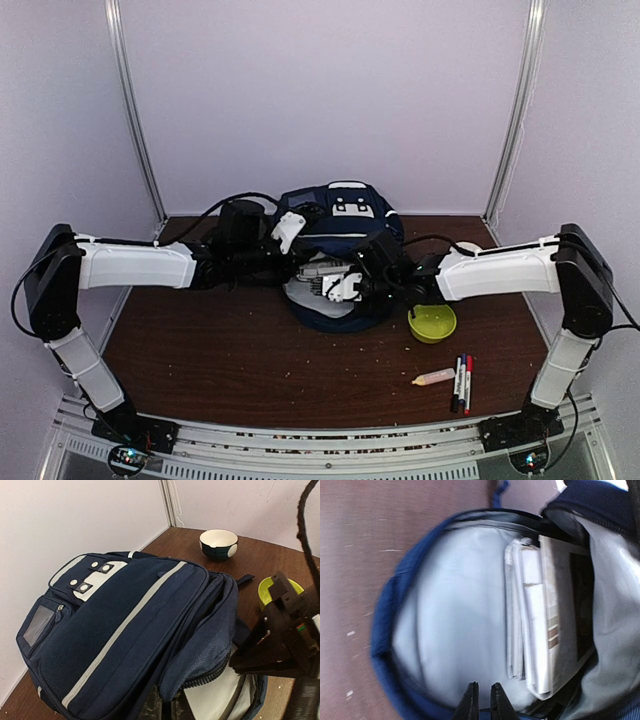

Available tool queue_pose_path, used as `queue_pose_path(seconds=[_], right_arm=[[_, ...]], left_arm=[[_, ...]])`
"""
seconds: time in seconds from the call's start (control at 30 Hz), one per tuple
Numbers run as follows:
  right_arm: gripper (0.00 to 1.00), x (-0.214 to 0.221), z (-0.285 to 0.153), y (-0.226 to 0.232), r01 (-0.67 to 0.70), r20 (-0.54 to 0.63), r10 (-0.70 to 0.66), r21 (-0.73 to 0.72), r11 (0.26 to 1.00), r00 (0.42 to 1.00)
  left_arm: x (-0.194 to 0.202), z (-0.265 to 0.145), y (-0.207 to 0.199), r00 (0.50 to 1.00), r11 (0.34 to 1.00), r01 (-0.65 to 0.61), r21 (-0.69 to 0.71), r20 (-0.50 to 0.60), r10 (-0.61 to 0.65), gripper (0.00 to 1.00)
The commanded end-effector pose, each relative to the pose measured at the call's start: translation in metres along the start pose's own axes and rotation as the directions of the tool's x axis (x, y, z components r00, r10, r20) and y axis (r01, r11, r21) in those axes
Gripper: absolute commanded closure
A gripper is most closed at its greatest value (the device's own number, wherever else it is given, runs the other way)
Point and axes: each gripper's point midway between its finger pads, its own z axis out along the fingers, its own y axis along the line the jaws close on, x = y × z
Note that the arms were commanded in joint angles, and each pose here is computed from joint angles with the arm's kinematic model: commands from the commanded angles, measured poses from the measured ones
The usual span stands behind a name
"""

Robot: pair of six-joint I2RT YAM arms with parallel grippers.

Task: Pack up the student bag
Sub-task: Adjust the book in the largest pocket of the bag, then adjust the student bag at the center of the board.

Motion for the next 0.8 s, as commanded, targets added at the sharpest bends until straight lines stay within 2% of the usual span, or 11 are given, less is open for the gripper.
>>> queue_pose_path(seconds=[0.0,0.13,0.3,0.43,0.57,0.67,0.77], right_arm=[[0.89,0.008,-0.034,0.044,-0.048,0.019,0.054,-0.233,0.971,0.998],[0.88,0.018,-0.061,0.045,-0.119,0.027,0.135,-0.319,0.940,0.990],[0.88,0.033,-0.084,0.020,-0.300,0.021,0.337,-0.407,0.863,0.941],[0.87,0.063,-0.076,-0.014,-0.456,-0.029,0.476,-0.344,0.821,0.879],[0.77,0.096,-0.062,-0.041,-0.595,-0.102,0.593,-0.285,0.752,0.799],[0.72,0.113,-0.054,-0.051,-0.656,-0.133,0.648,-0.275,0.703,0.750],[0.69,0.124,-0.043,-0.050,-0.672,-0.179,0.651,-0.277,0.686,0.738]], left_arm=[[-0.038,-0.010,0.016,0.993,0.999,0.009,-0.035,0.118,-0.005,1.00],[-0.031,-0.011,0.016,0.995,0.999,0.012,-0.041,0.099,-0.008,1.00],[-0.016,-0.018,0.015,0.999,0.999,0.007,-0.053,0.054,-0.004,1.00],[0.004,-0.029,0.014,1.000,0.997,0.006,-0.076,-0.003,-0.006,1.00],[0.023,-0.045,0.011,0.999,0.996,0.009,-0.088,-0.045,-0.013,1.00],[0.037,-0.058,0.009,0.997,0.994,0.014,-0.106,-0.074,-0.022,1.00],[0.047,-0.072,0.011,0.995,0.989,0.030,-0.143,-0.085,-0.042,1.00]])
